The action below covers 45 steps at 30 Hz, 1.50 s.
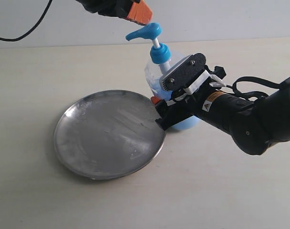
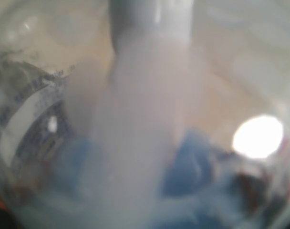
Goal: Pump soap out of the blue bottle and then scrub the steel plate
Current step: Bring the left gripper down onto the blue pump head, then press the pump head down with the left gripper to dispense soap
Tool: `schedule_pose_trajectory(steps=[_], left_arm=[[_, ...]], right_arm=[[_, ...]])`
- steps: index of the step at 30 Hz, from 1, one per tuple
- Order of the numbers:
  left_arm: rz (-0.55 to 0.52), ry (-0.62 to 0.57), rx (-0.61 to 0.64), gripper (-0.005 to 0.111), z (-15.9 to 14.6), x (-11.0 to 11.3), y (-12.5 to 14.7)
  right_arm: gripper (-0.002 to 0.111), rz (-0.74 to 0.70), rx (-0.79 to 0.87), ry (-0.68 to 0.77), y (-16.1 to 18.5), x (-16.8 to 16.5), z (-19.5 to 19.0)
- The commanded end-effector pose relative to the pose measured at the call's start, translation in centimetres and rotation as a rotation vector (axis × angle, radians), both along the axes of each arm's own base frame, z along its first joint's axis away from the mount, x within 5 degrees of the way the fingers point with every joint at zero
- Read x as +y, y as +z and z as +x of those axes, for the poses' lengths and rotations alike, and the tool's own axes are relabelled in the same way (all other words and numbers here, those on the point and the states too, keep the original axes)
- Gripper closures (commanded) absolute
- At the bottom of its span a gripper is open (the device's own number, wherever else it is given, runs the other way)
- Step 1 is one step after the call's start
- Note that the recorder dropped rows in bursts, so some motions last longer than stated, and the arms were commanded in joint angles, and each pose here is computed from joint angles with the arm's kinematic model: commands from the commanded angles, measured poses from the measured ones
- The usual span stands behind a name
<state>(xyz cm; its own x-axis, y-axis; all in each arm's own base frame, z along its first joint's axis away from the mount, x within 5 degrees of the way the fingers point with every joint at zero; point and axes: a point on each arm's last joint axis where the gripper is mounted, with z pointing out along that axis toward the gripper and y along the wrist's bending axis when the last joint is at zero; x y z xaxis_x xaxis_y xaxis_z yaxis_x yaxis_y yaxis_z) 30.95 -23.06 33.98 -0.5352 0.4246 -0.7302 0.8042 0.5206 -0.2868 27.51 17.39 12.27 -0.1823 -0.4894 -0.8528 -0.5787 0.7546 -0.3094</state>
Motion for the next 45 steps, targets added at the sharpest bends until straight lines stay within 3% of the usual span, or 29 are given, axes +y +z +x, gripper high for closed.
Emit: schedule_pose_trajectory(steps=[1,20,25,45], left_arm=[[-0.013,0.017,-0.013,0.107,0.2,-0.1,0.2],[-0.020,0.050,0.032,0.107,1.0,-0.6,-1.1],[-0.067,0.055,0.080,0.107,1.1,-1.3,-1.5],[-0.001,0.040,0.123,0.107,1.2,-1.2,-2.7]], right_arm=[[0.108,-0.014,0.025,0.012,0.0,0.0,-0.1],[0.108,-0.016,0.029,0.012,-0.1,0.0,-0.1],[0.108,-0.016,0.029,0.012,-0.1,0.0,-0.1],[0.108,-0.018,0.030,0.014,-0.1,0.0,-0.1]])
